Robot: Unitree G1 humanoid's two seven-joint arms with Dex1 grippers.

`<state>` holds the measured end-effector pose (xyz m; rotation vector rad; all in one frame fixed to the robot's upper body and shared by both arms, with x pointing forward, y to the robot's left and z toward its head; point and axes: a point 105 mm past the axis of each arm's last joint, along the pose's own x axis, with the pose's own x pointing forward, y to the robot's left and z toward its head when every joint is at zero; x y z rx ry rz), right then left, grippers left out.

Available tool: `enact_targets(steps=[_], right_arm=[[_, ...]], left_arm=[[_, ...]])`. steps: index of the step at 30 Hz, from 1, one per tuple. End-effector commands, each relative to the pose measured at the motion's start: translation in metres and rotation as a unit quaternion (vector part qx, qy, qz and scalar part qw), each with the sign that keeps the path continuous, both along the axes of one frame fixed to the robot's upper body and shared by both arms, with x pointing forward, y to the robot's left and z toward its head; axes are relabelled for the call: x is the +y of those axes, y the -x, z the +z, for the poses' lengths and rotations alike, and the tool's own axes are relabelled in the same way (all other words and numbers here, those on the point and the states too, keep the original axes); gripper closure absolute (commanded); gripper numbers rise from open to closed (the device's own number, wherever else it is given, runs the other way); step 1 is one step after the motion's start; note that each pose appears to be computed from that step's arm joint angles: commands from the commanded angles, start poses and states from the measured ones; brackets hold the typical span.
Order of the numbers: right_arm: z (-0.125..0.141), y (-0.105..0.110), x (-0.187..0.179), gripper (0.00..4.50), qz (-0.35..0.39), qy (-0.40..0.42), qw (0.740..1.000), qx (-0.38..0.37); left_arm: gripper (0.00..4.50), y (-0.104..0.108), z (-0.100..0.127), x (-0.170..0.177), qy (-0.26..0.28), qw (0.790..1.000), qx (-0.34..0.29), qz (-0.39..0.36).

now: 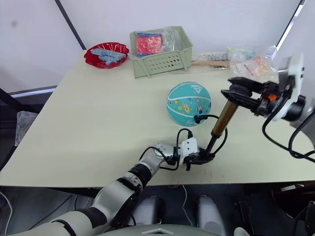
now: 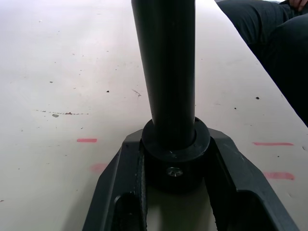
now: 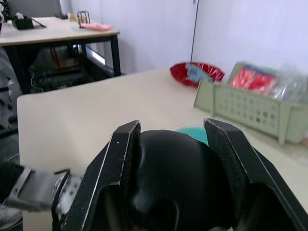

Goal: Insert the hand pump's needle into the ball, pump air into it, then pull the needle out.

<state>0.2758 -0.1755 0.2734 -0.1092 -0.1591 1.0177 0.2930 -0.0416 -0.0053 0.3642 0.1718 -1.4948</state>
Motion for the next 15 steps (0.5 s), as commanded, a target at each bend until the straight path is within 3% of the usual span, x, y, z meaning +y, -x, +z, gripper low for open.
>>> enact_targets(steps=[1,5,15], right_arm=[[0.046,0.012,-0.009,2.88,-0.016,-0.028,0.996,-0.089],[0.049,0.012,-0.01,2.88,-0.018,-0.029,0.995,-0.089],[-0.029,0.003,0.005,2.88,-0.009,0.02,1.0,0.008]], left_arm=[[3.35,0.016,-0.045,0.028,-0.077,0.995,0.062,0.017],[3.35,0.016,-0.045,0.028,-0.078,0.995,0.062,0.016],[3.35,0.016,-0.046,0.03,-0.08,0.995,0.06,0.016]])
